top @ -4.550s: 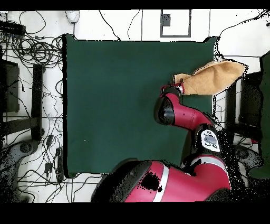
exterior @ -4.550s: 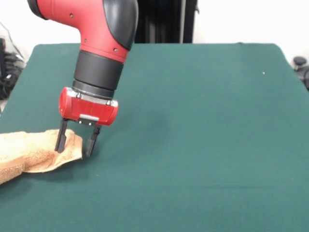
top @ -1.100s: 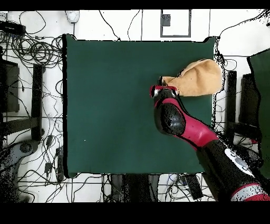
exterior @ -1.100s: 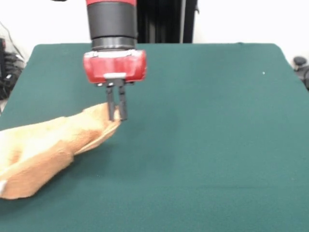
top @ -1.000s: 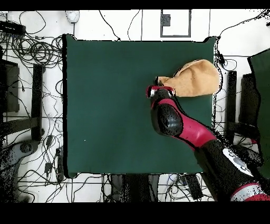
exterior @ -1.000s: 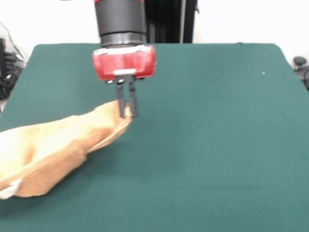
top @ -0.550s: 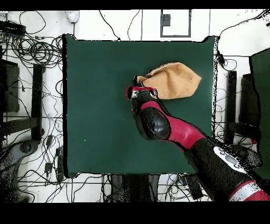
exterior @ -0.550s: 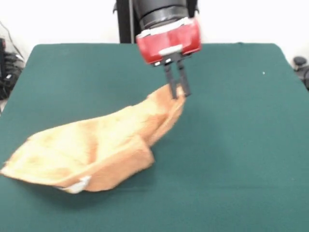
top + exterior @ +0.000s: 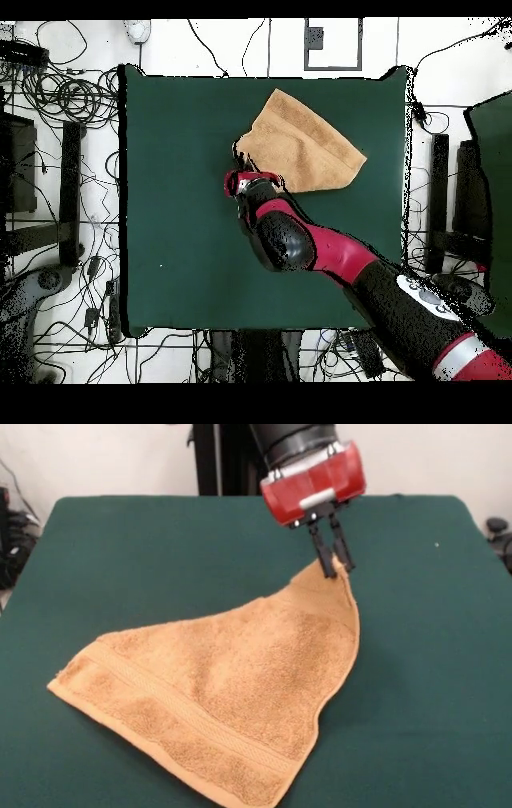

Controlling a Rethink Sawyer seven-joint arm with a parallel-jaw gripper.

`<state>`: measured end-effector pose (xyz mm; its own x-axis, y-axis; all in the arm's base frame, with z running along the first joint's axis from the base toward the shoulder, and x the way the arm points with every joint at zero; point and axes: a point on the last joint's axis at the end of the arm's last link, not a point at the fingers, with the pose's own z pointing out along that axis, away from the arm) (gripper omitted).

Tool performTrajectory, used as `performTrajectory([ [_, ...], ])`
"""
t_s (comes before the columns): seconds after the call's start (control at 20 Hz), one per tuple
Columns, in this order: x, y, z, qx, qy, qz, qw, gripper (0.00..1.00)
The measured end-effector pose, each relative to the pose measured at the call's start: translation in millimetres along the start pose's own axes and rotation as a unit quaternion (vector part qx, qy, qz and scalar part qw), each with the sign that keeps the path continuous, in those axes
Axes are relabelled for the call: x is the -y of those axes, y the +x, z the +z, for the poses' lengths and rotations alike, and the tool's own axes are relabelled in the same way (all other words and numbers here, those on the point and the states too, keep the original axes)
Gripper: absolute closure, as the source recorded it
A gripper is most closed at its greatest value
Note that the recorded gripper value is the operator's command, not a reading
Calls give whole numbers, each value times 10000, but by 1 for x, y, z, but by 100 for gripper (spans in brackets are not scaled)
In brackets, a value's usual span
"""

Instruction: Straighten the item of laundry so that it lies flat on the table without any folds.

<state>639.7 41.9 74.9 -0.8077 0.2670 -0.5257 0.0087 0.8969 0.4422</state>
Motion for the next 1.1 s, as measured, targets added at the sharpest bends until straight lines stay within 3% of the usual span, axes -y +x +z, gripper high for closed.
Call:
performTrajectory([
  [0.3, 15, 18, 2, -91, -3, -52, 9999, 100],
  [0.8, 50, 15, -38, -36, -3, -46, 10000, 100],
  [1.0, 37, 13, -50, 20, -28, -215, 9998, 100],
  [1.1, 19, 11, -56, 83, -78, -390, 9992, 100],
])
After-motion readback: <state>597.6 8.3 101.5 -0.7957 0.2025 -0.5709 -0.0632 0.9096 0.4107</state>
